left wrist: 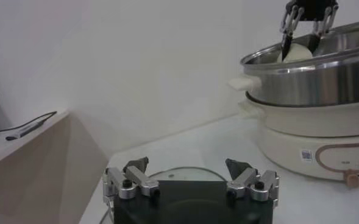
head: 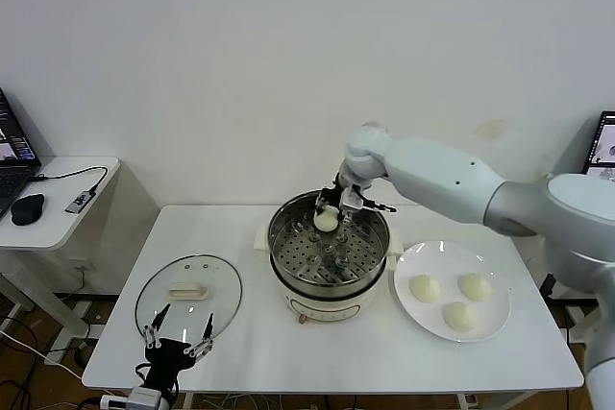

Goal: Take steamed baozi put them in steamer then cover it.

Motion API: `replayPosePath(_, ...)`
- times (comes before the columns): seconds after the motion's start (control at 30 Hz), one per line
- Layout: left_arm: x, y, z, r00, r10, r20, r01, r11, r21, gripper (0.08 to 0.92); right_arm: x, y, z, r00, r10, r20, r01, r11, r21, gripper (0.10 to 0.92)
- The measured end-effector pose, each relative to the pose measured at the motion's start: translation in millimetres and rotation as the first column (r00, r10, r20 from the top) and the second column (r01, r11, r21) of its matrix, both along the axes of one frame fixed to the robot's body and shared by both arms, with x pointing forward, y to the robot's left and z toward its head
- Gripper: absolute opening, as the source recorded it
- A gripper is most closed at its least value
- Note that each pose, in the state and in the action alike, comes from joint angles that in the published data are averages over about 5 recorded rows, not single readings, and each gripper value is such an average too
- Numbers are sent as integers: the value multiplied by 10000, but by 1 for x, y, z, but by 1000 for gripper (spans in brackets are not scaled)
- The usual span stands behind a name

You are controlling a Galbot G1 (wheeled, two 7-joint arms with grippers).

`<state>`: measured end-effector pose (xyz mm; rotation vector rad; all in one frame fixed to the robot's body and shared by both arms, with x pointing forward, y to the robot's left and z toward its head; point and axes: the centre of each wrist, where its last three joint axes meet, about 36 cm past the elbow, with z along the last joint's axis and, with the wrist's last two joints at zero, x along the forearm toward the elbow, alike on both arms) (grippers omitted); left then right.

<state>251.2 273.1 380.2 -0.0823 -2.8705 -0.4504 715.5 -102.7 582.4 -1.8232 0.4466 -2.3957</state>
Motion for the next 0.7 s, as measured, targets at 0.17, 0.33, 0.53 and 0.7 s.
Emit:
replayPosePath(0.17,0,-2,1,10000,14,30,-14,10000,-37,823,2,-2,4,10000,53,53,-53,10000,83,751)
replayPosePath(0.33,-1,-2,3,10000,-5,74,5,10000,-33,823,2,-8,21,9997,-236,35,235,9992,320,817)
replayPosePath(0.53,0,-2,7,9998,-88,153,88,10000,-2,823,-11,-27,59,9820,-1871,-240,1886,9764,1051,823)
replayPosePath(0.7,2,-2,10,9996,-173,226,173,9998,25,823,-31,-54,90,9068,-4163,-669,4215,8901,1737,823)
